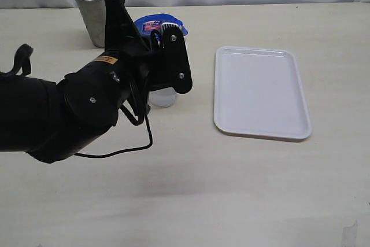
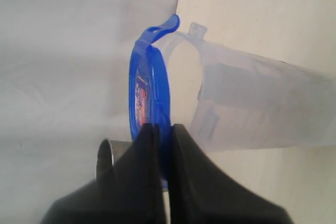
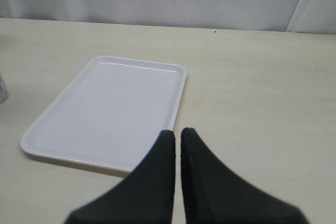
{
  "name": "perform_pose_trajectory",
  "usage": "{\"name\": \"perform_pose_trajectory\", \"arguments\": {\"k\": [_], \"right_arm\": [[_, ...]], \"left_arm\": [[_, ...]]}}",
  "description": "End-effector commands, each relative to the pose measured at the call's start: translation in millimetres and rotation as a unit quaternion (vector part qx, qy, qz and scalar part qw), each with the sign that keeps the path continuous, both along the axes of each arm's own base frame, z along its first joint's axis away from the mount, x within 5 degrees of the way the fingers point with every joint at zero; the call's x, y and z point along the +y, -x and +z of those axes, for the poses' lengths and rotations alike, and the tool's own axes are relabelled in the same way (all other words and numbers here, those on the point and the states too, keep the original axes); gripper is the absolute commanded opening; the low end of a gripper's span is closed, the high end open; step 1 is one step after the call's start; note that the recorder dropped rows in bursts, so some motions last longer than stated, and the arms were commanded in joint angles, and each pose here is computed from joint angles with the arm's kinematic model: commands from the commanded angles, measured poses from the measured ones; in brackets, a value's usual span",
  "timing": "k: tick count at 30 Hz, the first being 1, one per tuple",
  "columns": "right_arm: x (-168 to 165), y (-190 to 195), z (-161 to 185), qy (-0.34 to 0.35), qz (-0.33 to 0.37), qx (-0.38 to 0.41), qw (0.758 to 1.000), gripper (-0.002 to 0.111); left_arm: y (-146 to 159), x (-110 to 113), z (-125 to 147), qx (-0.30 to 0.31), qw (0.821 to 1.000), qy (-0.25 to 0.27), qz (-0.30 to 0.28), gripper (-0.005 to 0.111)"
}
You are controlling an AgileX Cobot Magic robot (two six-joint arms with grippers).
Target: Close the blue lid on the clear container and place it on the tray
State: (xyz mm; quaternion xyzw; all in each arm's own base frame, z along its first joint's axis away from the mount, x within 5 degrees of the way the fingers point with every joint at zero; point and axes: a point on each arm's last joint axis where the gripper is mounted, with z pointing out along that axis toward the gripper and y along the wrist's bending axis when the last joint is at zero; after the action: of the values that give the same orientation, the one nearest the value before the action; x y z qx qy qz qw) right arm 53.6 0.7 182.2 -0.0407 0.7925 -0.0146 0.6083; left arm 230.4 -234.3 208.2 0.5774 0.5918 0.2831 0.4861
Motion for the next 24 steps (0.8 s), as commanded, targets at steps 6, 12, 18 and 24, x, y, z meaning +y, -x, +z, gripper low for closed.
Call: {"name": "perform_pose_trajectory", "arguments": {"k": [6,12,18,24], "right_arm": [[-0.1,0.2,-0.2,-0.003,-0.002,-0.002,1.000,0.004],[-0.1,0.2,-0.2,-0.003,-0.002,-0.002,1.000,0.004],[-0.1,0.2,-0.2,-0.003,-0.002,-0.002,1.000,0.004],[-0.1,0.2,-0.2,-0.003,-0.002,-0.002,1.000,0.004]], "left_arm": [[2.3,-1.6,0.0,0.003,1.000,-0.013,-0.020,0.000],[2.1,-1.0,0.0,0.004,1.000,-0.012,-0.016,0.000],[2.1,-1.2,0.1,0.003,1.000,-0.013,-0.017,0.000],[2.4,-1.5,-0.3,0.005,1.000,-0.012,-0.019,0.000]]}}
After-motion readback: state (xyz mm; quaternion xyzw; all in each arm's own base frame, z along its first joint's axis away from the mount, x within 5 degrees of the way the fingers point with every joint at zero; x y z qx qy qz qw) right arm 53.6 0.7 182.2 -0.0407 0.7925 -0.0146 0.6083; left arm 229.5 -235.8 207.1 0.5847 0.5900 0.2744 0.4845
